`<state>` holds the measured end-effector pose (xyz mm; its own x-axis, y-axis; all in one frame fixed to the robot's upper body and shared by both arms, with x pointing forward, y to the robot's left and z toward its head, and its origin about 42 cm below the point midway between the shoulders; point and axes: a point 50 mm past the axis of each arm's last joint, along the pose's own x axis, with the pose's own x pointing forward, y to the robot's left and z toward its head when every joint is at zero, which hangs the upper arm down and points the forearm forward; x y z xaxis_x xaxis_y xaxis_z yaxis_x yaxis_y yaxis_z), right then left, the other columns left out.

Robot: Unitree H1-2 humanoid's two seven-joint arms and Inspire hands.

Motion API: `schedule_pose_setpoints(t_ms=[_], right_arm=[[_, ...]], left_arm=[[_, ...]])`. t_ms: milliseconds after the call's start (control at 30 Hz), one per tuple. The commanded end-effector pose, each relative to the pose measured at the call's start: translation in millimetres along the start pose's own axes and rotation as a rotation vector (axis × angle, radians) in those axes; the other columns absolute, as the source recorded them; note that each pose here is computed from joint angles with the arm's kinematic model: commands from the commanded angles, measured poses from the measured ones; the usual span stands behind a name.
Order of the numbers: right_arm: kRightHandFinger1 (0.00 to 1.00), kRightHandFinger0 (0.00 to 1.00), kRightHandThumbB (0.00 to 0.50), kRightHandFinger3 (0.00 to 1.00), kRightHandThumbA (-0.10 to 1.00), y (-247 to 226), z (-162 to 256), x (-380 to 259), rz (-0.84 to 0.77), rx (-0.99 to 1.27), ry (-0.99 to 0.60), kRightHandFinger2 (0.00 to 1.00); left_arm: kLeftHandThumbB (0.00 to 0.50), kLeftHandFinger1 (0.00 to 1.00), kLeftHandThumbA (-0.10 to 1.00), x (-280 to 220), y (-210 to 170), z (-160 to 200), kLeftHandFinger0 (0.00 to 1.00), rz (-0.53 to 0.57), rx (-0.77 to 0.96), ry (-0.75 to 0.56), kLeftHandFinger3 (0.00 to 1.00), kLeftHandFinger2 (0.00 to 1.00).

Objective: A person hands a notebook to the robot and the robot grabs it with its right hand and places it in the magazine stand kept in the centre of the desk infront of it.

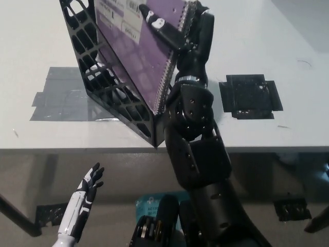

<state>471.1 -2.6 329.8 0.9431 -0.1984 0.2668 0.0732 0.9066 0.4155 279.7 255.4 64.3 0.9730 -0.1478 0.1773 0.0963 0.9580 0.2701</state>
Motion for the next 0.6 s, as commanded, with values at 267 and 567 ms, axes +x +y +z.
schedule_pose_setpoints(t_ms=[267,567], right_arm=[[0.00,0.00,0.000,0.42,0.89,48,19,-2,0.069,0.174,-0.175,0.33],[1.00,1.00,0.275,1.00,1.00,37,-8,-4,0.277,0.032,-0.173,1.00]], left_arm=[[0.500,1.00,1.00,14,5,17,0.97,-0.008,0.013,-0.101,1.00,1.00],[0.500,1.00,1.00,12,6,18,0.97,-0.014,0.020,-0.104,1.00,1.00]])
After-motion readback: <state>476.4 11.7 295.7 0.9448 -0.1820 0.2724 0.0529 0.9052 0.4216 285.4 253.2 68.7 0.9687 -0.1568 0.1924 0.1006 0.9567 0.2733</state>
